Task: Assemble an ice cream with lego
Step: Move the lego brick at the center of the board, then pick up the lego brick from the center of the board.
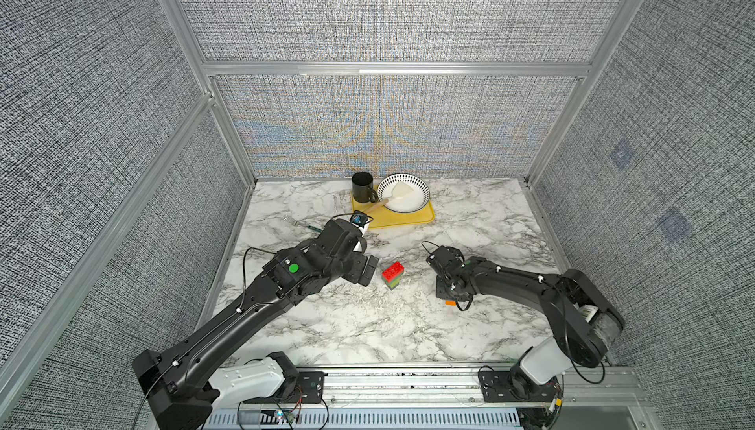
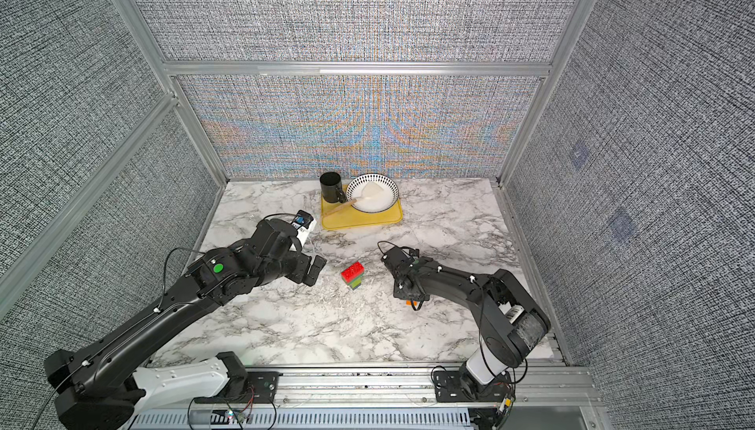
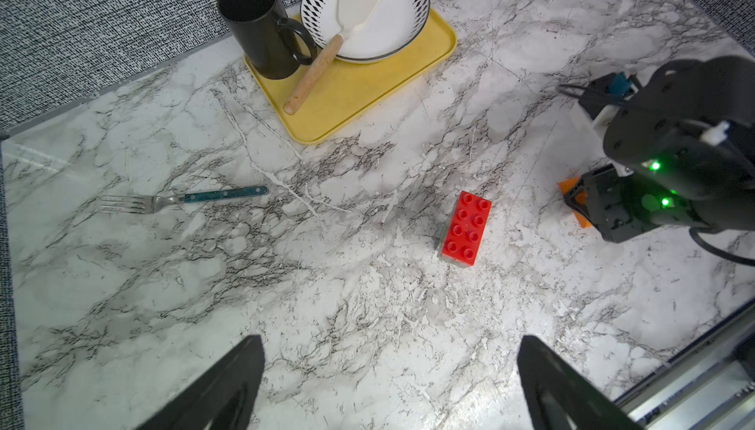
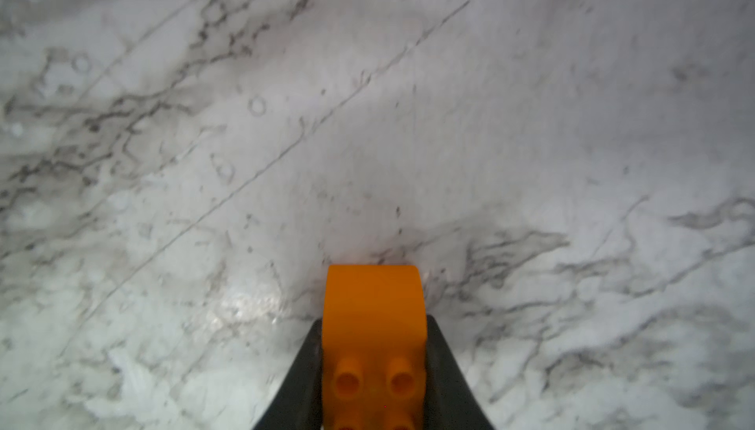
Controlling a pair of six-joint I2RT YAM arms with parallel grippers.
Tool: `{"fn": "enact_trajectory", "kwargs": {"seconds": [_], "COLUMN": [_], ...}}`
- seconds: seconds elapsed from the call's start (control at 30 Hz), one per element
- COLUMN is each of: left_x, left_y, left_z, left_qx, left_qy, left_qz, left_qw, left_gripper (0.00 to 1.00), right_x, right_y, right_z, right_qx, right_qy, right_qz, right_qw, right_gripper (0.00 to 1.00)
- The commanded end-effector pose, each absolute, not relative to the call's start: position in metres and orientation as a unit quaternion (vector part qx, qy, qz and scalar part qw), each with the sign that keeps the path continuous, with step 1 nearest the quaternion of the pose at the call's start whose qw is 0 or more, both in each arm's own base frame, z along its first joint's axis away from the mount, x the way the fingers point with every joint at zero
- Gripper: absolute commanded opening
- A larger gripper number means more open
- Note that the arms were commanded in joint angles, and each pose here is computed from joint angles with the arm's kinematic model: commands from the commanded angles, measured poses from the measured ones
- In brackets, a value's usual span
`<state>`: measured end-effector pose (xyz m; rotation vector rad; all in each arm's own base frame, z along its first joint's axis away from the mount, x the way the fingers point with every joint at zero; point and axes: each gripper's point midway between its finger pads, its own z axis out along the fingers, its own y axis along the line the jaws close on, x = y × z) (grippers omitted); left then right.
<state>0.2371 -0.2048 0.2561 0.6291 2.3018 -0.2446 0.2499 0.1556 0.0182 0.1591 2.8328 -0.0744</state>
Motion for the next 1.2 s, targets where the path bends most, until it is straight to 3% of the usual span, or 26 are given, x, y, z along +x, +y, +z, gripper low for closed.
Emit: {"fn": "enact_trajectory", "kwargs": {"seconds": [0.0, 0.13, 0.23, 0.4, 0.6, 0.77, 0.93, 1.17], "left_x": [0.240, 0.239, 0.236, 0.239, 0.240, 0.241, 0.233, 0.201], "left_y": [-0.204, -0.203, -0.204, -0.207, -0.211, -0.207, -0.218, -0.249], "left_z": [0.262, 0.264, 0.263, 0.255, 0.251, 0.251, 0.253, 0.255], "left_qx": [0.233, 0.225, 0.227, 0.231, 0.232, 0.232, 0.231, 0.217], "left_qy": [0.893, 0.895, 0.894, 0.897, 0.899, 0.898, 0.904, 0.915], "left_qz": [-0.103, -0.115, -0.125, -0.117, -0.122, -0.112, -0.123, -0.141], "left_qw": [0.371, 0.367, 0.366, 0.358, 0.351, 0.356, 0.338, 0.309], "left_gripper": [1.00, 1.00, 1.00, 1.00, 1.00, 1.00, 0.99, 0.97], "right_x": [0.229, 0.228, 0.227, 0.238, 0.245, 0.248, 0.271, 0.345], "right_y": [0.169, 0.179, 0.185, 0.197, 0.207, 0.206, 0.158, 0.088], "right_z": [0.013, 0.015, 0.014, 0.018, 0.044, 0.057, 0.061, 0.106], "right_qx": [0.081, 0.088, 0.093, 0.091, 0.097, 0.086, 0.109, 0.187], "right_qy": [0.991, 0.989, 0.989, 0.987, 0.977, 0.972, 0.968, 0.917], "right_qz": [-0.004, 0.011, 0.020, 0.050, 0.112, 0.155, 0.130, 0.151], "right_qw": [0.110, 0.116, 0.117, 0.125, 0.153, 0.152, 0.185, 0.319], "right_gripper": [0.11, 0.15, 0.46, 0.66, 0.75, 0.77, 0.77, 0.77]}}
